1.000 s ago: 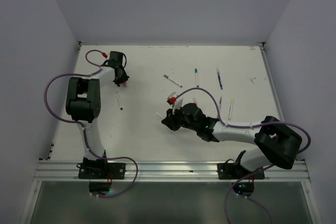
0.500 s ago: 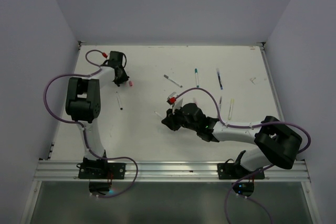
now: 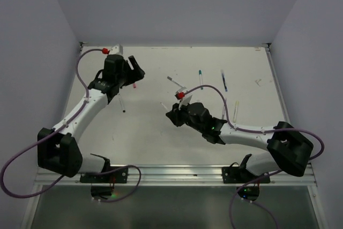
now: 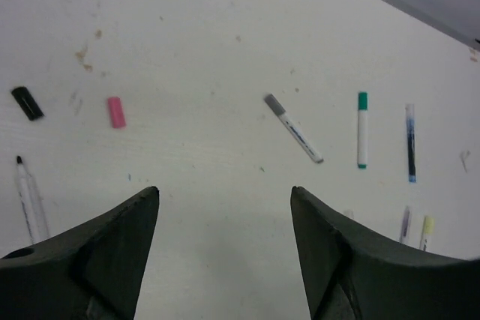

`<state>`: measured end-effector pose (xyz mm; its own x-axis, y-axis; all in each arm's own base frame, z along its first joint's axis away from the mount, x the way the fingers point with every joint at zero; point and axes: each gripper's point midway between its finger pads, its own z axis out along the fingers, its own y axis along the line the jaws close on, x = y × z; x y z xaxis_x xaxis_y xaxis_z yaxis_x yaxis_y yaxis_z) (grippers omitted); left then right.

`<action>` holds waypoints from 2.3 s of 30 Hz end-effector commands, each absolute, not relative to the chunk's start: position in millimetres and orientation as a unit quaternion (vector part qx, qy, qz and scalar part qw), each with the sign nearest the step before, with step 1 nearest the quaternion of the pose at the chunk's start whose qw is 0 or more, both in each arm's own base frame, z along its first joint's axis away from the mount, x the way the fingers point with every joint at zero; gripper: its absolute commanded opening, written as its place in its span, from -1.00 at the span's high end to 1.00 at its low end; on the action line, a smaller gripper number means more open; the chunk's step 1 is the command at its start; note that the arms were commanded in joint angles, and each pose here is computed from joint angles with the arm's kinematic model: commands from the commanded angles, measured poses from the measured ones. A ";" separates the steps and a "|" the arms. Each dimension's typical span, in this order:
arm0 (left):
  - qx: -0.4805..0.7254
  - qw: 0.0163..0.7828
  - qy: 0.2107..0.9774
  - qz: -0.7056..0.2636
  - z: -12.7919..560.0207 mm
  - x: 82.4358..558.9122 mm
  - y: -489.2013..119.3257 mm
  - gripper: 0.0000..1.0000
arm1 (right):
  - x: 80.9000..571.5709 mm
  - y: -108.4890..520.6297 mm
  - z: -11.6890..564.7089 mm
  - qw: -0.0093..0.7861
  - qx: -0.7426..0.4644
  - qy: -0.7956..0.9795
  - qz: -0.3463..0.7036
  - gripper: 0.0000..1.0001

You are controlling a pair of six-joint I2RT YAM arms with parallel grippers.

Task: Open the pen caps

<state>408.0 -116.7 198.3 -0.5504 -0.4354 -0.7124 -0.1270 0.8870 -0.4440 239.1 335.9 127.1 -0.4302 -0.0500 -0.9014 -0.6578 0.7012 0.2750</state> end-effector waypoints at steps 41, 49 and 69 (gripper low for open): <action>-0.119 0.369 0.884 -0.262 139.2 298.6 -234.0 1.00 | 258.8 338.9 165.4 0.534 -0.148 0.762 0.335 -0.20; -0.106 0.333 0.926 -0.143 95.9 315.2 -156.5 1.00 | 257.0 320.2 161.1 0.534 -0.156 0.776 0.296 -0.97; -0.112 0.251 0.960 -0.053 41.1 367.4 -98.8 0.86 | 260.3 313.1 150.3 0.532 -0.163 0.787 0.268 -0.97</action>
